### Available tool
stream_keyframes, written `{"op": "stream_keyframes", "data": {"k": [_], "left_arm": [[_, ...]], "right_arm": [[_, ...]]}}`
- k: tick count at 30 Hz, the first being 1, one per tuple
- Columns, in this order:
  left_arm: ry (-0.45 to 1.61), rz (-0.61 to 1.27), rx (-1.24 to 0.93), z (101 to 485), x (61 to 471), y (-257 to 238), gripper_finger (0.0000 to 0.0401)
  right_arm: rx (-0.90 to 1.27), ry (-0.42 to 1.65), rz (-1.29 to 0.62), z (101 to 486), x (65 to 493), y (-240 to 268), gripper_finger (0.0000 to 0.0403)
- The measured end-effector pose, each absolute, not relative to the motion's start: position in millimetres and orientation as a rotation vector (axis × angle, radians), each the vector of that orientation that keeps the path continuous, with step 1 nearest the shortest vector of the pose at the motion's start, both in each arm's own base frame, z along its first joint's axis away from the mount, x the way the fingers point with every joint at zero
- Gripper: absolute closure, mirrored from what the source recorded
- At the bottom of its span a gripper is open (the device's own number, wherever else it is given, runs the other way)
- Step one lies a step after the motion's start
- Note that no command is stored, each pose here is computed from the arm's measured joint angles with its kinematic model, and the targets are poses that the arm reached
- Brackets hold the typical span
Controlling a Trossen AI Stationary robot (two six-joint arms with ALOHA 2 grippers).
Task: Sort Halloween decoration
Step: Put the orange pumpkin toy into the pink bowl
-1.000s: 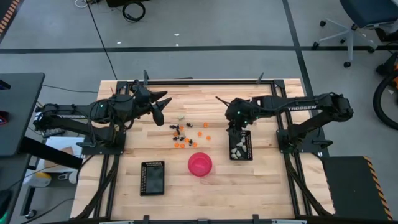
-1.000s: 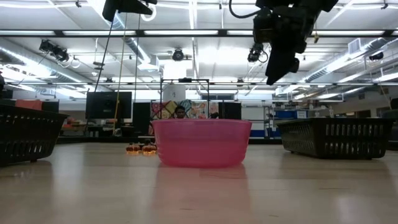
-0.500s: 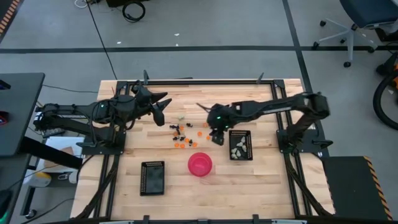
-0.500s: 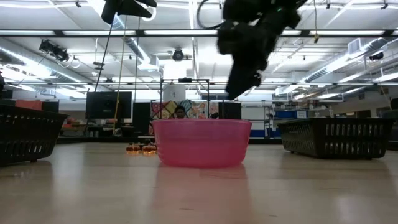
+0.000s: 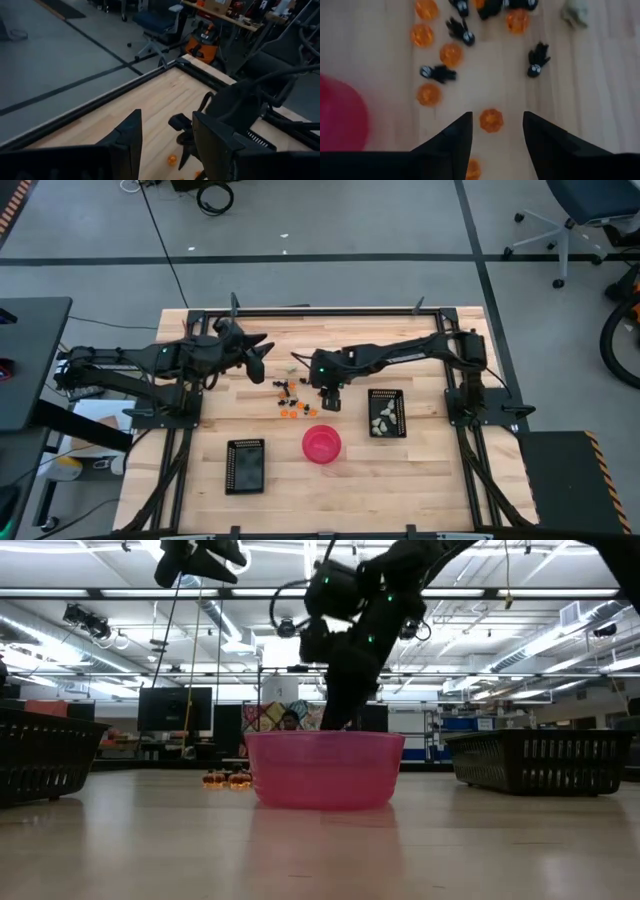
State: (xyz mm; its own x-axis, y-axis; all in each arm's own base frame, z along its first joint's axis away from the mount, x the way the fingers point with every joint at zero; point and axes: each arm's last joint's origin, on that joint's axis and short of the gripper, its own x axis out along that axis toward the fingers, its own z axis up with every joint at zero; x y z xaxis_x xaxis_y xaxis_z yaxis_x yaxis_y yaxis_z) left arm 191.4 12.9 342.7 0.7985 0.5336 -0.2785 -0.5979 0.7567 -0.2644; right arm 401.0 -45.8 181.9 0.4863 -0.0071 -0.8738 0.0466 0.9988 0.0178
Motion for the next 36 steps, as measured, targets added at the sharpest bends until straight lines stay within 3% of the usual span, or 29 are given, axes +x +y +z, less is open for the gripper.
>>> {"op": "stream_keyframes", "data": {"k": [17,29,36], "left_arm": [[0.223,0.640,-0.373,339,190,14,0.0252],[0.230,0.642,-0.369,338,190,14,0.0252],[0.231,0.642,-0.369,338,190,14,0.0252]], "right_arm": [[-0.010,1.123,0.078,135,411,-47,0.0222],[0.023,1.130,0.082,132,409,-46,0.0309],[0.025,1.154,0.082,138,409,-46,0.0305]]}}
